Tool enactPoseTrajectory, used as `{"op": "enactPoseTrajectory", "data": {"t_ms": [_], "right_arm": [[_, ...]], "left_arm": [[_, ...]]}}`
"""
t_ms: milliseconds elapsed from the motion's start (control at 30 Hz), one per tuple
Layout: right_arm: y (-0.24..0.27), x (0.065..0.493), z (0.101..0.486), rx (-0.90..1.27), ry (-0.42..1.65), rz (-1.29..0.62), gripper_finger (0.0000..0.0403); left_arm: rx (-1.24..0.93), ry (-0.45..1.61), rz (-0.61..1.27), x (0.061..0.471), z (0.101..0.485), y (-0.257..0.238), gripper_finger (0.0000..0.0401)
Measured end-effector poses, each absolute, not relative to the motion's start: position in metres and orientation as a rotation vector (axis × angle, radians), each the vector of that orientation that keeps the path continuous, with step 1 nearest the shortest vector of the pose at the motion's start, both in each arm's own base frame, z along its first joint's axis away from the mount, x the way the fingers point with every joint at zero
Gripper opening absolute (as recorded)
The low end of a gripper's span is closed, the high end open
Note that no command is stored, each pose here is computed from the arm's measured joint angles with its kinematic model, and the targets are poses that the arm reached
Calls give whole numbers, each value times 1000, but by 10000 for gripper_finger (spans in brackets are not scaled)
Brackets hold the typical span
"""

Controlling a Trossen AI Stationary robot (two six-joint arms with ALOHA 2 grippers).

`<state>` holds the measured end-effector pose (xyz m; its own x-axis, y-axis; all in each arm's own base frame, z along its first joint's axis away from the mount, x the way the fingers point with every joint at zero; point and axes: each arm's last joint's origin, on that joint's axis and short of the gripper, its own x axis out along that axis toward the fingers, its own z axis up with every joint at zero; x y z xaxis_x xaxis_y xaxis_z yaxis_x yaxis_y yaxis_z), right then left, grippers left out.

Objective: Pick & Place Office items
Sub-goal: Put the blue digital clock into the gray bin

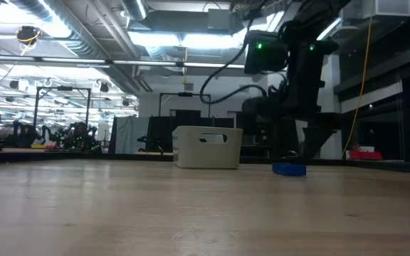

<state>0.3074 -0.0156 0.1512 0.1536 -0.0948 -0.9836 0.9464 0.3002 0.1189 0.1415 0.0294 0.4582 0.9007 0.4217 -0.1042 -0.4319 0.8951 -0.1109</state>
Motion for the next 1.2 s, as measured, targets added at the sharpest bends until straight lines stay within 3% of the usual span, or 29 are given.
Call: {"op": "enactPoseTrajectory", "data": {"t_ms": [433,600,833,1200], "right_arm": [[-15,312,122,974,1235,-1031,296],[-17,312,121,983,1228,-1043,246],[-17,313,122,997,1227,-1028,135],[-12,333,151,1104,1163,-831,136]], "left_arm": [[-133,78,441,141,458,29,221],[-132,84,441,141,458,29,221],[-123,115,442,141,455,29,221],[-113,93,440,133,458,28,221]]}}
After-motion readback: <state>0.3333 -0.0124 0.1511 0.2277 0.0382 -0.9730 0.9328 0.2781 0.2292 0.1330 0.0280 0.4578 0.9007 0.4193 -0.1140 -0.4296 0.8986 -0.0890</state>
